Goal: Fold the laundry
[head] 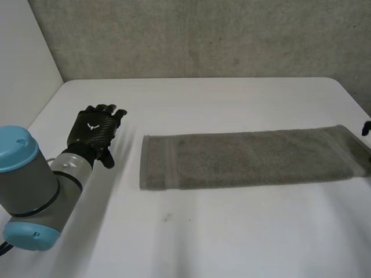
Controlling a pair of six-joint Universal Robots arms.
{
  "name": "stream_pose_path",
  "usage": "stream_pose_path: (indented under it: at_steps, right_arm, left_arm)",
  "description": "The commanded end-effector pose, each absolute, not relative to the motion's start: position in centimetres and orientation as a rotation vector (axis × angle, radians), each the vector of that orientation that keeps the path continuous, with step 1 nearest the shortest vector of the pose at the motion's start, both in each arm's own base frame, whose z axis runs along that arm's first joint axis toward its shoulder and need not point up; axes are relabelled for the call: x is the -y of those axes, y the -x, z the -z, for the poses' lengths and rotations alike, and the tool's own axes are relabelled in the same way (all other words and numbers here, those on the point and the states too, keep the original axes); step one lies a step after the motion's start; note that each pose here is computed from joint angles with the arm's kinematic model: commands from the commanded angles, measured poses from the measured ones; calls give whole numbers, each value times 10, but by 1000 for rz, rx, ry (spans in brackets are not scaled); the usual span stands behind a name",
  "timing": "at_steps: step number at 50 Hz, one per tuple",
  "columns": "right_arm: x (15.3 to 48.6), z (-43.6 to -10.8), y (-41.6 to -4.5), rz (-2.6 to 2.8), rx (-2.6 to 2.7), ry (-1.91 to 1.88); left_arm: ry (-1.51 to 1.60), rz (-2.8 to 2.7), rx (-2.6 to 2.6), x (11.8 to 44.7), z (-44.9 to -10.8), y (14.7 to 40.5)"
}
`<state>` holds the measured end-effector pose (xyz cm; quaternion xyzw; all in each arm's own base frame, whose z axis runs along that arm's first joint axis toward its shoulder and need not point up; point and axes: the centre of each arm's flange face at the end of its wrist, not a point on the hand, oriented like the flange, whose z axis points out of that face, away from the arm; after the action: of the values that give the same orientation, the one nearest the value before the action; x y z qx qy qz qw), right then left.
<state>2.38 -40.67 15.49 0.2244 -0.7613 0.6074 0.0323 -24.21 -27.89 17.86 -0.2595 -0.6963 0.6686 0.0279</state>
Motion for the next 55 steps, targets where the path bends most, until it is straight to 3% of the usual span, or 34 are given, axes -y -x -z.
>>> stream_pose_path:
  at_steps: [1,39,51,55]
  right_arm:
    - [404,-133,-10,-1805,2389,-687]
    - [418,-98,-5,-1807,2383,-692]
    - [426,-98,-1,-1812,2353,-684]
    - [427,-115,1,-1794,2291,-670]
  left_arm:
    - [802,-2066,2147,279,-178,243]
    - [805,-2065,2144,278,-178,243]
    - [808,-2063,2142,277,-178,244]
    - [806,-2066,2142,277,-179,244]
